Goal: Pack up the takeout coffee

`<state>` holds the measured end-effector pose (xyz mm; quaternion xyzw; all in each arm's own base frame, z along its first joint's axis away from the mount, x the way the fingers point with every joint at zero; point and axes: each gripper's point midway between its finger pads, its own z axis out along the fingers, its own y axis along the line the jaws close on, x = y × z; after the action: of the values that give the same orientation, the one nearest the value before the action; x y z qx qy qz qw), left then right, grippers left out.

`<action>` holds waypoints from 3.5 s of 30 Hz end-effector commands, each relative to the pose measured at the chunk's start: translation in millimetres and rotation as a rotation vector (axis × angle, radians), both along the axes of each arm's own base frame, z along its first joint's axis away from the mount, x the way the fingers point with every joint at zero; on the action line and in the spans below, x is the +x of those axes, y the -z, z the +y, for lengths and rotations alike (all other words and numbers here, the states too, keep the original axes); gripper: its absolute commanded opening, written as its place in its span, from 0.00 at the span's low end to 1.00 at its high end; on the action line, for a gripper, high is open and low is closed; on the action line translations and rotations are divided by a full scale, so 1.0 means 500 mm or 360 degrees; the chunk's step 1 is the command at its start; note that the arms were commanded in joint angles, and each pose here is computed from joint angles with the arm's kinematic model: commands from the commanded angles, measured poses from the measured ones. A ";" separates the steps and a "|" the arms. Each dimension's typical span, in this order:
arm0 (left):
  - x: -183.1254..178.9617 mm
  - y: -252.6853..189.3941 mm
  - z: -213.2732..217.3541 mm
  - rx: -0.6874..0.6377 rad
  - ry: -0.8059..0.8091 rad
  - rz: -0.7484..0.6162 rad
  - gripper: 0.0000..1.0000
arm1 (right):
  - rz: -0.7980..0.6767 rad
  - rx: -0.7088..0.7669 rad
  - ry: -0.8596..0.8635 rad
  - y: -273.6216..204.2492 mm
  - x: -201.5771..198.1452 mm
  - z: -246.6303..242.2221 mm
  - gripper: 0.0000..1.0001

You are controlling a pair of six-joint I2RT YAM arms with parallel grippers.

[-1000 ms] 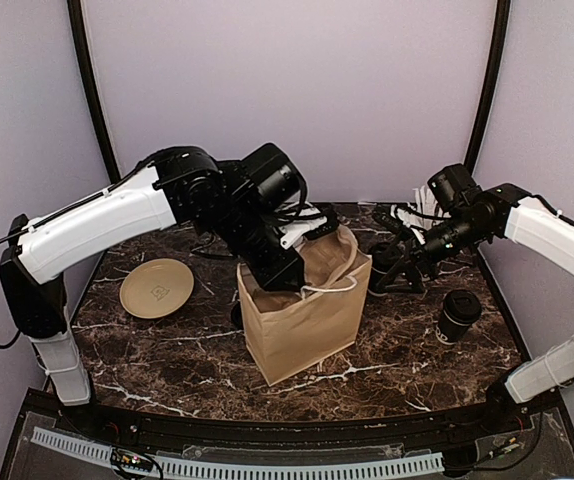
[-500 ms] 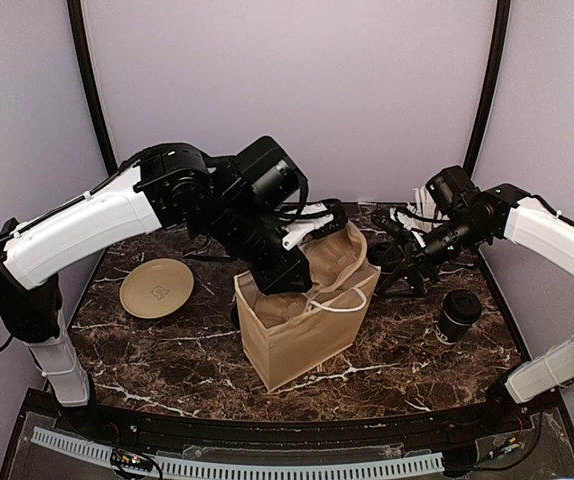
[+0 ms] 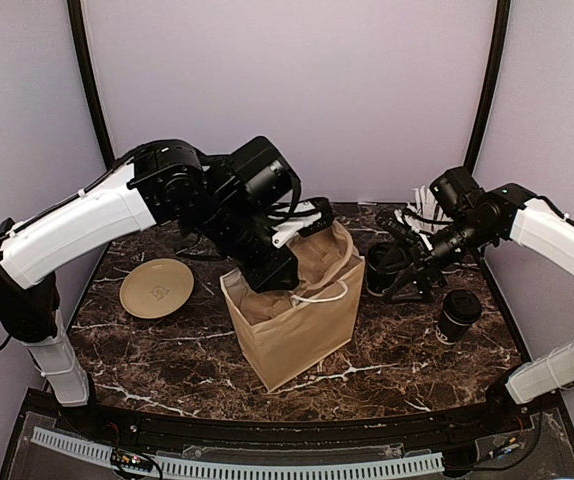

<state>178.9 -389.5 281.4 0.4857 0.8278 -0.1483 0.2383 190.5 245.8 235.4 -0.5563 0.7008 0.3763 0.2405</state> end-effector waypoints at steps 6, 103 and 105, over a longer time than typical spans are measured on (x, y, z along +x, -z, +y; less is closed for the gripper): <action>0.002 0.074 0.048 0.0293 -0.0113 0.0060 0.13 | -0.0071 0.0001 -0.0090 -0.017 -0.025 0.020 0.96; 0.015 -0.091 0.002 -0.0153 -0.0018 -0.0026 0.53 | 0.0022 -0.0007 -0.0181 -0.004 -0.028 0.035 0.96; 0.019 -0.123 0.009 -0.0218 -0.0037 -0.0085 0.51 | 0.0021 -0.0009 -0.0181 -0.004 -0.028 0.035 0.96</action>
<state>188.2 -405.3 299.4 0.4709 0.8281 -0.1815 0.2439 177.2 259.2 226.7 -0.5858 0.6831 0.3847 0.2052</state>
